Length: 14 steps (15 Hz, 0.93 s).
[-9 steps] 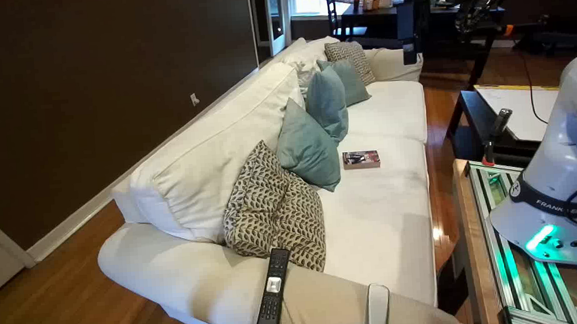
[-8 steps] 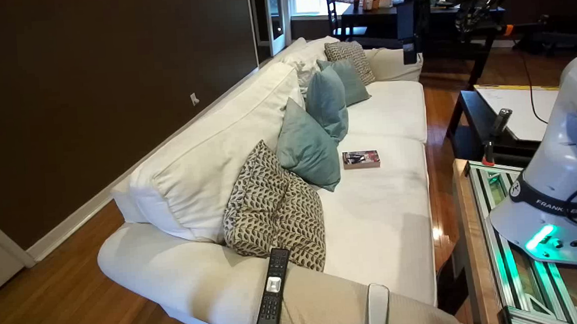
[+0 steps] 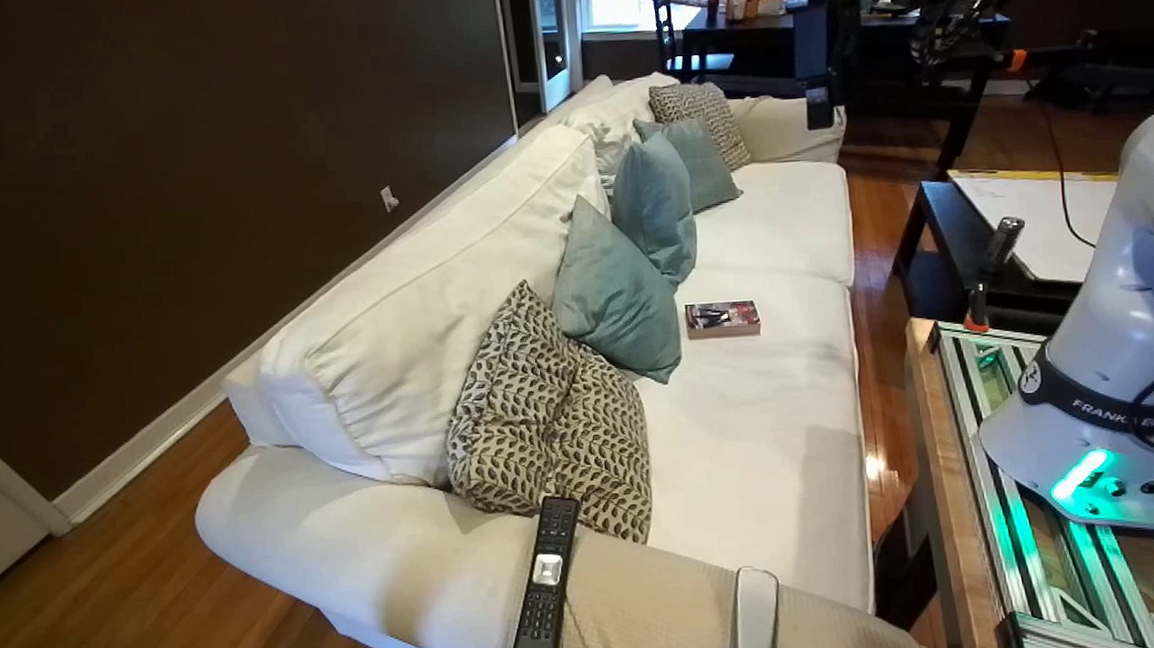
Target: Flip the grey remote over
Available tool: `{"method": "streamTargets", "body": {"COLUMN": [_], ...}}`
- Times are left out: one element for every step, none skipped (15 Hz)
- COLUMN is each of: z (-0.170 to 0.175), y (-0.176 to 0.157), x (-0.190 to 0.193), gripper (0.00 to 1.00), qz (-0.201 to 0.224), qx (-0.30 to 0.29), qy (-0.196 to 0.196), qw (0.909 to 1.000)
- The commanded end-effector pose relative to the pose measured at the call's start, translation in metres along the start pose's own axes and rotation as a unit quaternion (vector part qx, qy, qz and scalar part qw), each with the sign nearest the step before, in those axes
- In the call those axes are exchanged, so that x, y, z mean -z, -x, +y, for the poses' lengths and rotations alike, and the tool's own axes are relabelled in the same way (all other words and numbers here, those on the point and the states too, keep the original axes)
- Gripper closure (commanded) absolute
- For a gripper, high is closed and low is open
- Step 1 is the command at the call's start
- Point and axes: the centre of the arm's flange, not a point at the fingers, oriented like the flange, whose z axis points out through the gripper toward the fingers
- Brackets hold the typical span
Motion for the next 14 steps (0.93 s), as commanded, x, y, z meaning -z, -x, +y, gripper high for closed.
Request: {"method": "streamTargets", "body": {"z": [-0.013,-0.022,-0.032,-0.041,-0.051,-0.061,-0.07,-0.081,-0.089,-0.099,-0.107,-0.114,-0.122,-0.128], "y": [0.002,0.004,0.007,0.009,0.012,0.016,0.019,0.023,0.026,0.03,0.033,0.035,0.038,0.041], "x": [0.001,0.0,-0.001,-0.001,-0.004,-0.004,-0.005,-0.006,-0.006,-0.006,-0.006,-0.009,-0.008,-0.011], "gripper": [0.0,0.0,0.0,0.0,0.0,0.0,0.0,0.0,0.0,0.0,0.0,0.0,0.0,0.0], "qz": [0.002,0.006,0.008,0.01,0.015,0.021,0.029,0.039,0.049,0.063,0.077,0.094,0.106,0.116], "qx": [0.04,0.069,0.096,0.118,0.14,0.158,0.178,0.198,0.218,0.239,0.26,0.28,0.302,0.319], "qy": [0.019,0.029,0.041,0.056,0.07,0.087,0.102,0.112,0.123,0.129,0.132,0.134,0.133,0.129], "qw": [0.999,0.9972,0.9945,0.9914,0.9876,0.9833,0.9783,0.973,0.967,0.9602,0.9534,0.9461,0.9381,0.9319]}}
